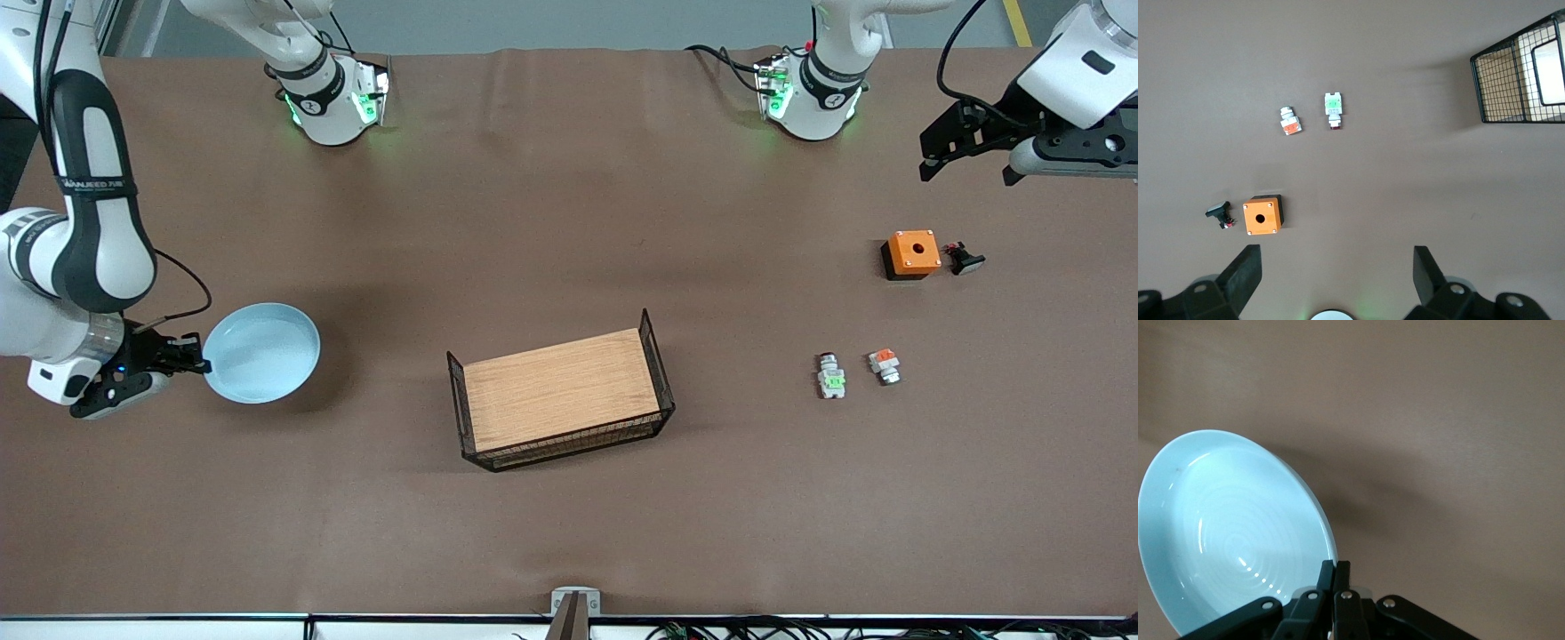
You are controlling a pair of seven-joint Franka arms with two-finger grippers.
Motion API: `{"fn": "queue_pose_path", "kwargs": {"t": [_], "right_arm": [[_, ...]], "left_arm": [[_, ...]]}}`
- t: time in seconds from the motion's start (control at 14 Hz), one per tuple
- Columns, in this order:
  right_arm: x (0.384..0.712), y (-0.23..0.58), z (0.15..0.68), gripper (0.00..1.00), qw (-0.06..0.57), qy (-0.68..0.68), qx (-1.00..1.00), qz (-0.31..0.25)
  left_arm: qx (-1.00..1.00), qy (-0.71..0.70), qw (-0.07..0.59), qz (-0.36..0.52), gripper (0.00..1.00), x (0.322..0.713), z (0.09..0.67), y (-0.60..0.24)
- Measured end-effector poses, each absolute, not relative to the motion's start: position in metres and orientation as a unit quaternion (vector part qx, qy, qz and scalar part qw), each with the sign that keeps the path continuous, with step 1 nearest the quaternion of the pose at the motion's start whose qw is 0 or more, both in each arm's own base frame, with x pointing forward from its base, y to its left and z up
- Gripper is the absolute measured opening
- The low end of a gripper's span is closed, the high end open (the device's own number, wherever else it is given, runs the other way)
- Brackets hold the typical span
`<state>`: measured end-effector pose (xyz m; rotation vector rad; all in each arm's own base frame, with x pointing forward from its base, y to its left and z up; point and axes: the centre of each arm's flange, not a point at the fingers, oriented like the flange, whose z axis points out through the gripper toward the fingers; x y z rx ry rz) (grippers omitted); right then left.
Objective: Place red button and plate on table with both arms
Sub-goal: 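Lower the plate onto the table and open the right gripper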
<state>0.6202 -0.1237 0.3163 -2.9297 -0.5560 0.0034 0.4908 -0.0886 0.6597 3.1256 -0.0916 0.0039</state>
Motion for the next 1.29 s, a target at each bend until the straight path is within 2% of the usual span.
{"fn": "queue_pose_path", "kwargs": {"t": [0.71,1.29], "right_arm": [[0.624,-0.156,0.239,0.02,0.046,-0.228,-0.973,-0.006],[0.624,-0.157,0.217,0.04,0.036,-0.230,-0.973,-0.006]], "left_arm": [[1.000,-0.024,0.007,0.001,1.00,0.491,0.660,-0.089],[1.000,-0.024,0.007,0.001,1.00,0.491,0.660,-0.089]]}}
